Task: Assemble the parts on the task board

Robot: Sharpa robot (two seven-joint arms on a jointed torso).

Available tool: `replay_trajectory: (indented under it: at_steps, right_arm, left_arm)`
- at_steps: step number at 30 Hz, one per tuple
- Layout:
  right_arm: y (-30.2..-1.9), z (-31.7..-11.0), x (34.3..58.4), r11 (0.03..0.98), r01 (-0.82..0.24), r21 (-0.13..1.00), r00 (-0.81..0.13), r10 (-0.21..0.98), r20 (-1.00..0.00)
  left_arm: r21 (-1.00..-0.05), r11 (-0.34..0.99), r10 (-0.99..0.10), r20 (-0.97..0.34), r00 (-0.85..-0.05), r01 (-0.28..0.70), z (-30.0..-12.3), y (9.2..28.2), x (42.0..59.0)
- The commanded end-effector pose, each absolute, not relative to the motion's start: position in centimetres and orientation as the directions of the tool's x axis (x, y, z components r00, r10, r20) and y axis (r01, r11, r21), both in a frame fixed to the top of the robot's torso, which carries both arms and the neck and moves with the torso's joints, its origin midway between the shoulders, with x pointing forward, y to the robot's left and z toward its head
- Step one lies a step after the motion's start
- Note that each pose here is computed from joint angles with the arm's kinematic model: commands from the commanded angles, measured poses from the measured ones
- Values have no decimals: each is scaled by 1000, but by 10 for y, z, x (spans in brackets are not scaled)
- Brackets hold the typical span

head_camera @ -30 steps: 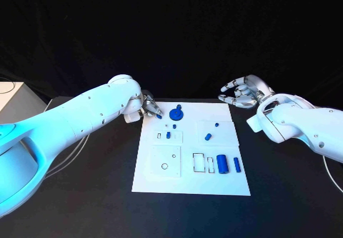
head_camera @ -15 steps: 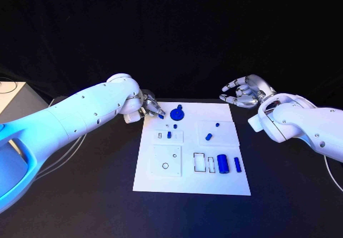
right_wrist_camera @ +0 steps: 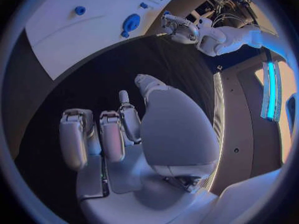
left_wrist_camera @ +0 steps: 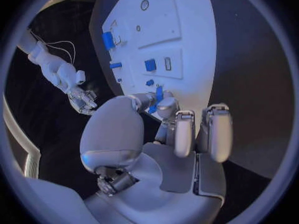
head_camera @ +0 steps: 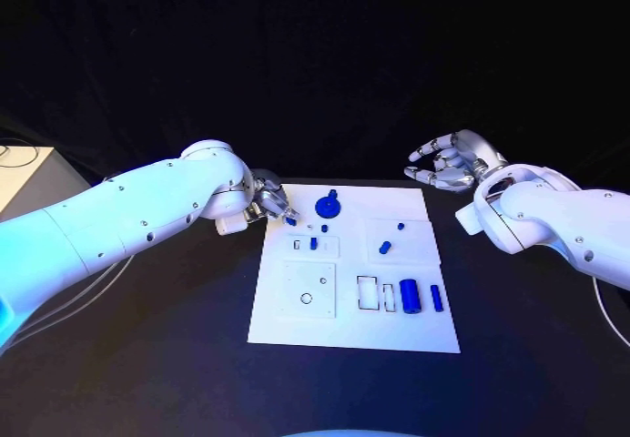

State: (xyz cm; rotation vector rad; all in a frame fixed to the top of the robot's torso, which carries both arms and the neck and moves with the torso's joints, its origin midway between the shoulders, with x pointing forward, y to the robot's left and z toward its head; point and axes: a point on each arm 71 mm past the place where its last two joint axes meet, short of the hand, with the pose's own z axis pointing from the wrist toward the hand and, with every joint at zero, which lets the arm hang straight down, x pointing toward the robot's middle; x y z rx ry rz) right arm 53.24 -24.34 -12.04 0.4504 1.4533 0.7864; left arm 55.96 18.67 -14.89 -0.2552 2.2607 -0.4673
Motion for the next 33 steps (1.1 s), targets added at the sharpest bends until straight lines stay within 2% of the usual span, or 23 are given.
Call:
replay_trajectory:
  at_steps: [1, 14, 33]
  right_arm:
    - [-243, -122, 532, 684, -204, 700, -73, 703, -708]
    - [-240, -126, 532, 685, -207, 699, -82, 700, -710]
    - [-238, -127, 530, 680, -207, 703, -91, 702, -706]
  left_arm:
    - [-406, 914, -328, -702, -632, -24, -150, 185, 556]
    - [-386, 923, -297, -705, -645, -3, -170, 171, 546]
    - [-332, 941, -207, -709, -674, 59, -177, 162, 537]
